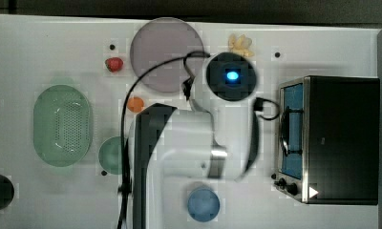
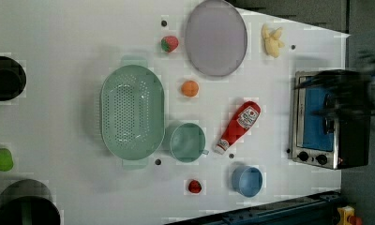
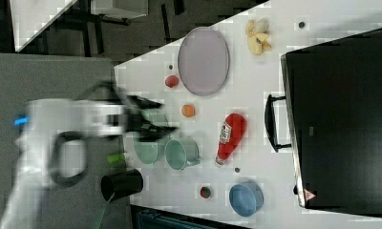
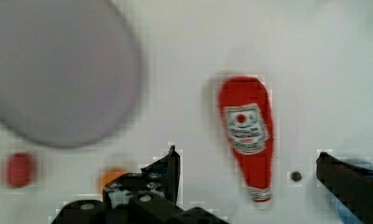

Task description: Pick Ketchup from oven and place it on table.

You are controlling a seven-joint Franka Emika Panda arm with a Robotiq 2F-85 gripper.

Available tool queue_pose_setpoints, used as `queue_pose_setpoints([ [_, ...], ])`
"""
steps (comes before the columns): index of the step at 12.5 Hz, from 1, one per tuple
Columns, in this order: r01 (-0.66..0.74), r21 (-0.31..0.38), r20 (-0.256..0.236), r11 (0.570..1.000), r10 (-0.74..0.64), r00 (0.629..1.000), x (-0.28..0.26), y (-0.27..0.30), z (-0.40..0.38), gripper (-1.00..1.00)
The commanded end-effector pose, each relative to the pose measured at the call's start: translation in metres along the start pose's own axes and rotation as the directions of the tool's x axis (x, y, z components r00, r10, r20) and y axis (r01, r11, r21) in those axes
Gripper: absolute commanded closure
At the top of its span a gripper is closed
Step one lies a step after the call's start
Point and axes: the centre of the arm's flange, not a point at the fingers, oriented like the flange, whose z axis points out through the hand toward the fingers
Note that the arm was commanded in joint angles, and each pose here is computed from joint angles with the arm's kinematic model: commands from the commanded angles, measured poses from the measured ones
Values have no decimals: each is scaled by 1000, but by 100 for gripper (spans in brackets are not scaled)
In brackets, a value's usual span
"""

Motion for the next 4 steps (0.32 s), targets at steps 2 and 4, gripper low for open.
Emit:
queue_pose_setpoints([
  [2,47,54,-53,997,-44,998,-23,-6,-109,-100],
  [4,64,-13,-91,998,-65,994,-29,3,-147,-100],
])
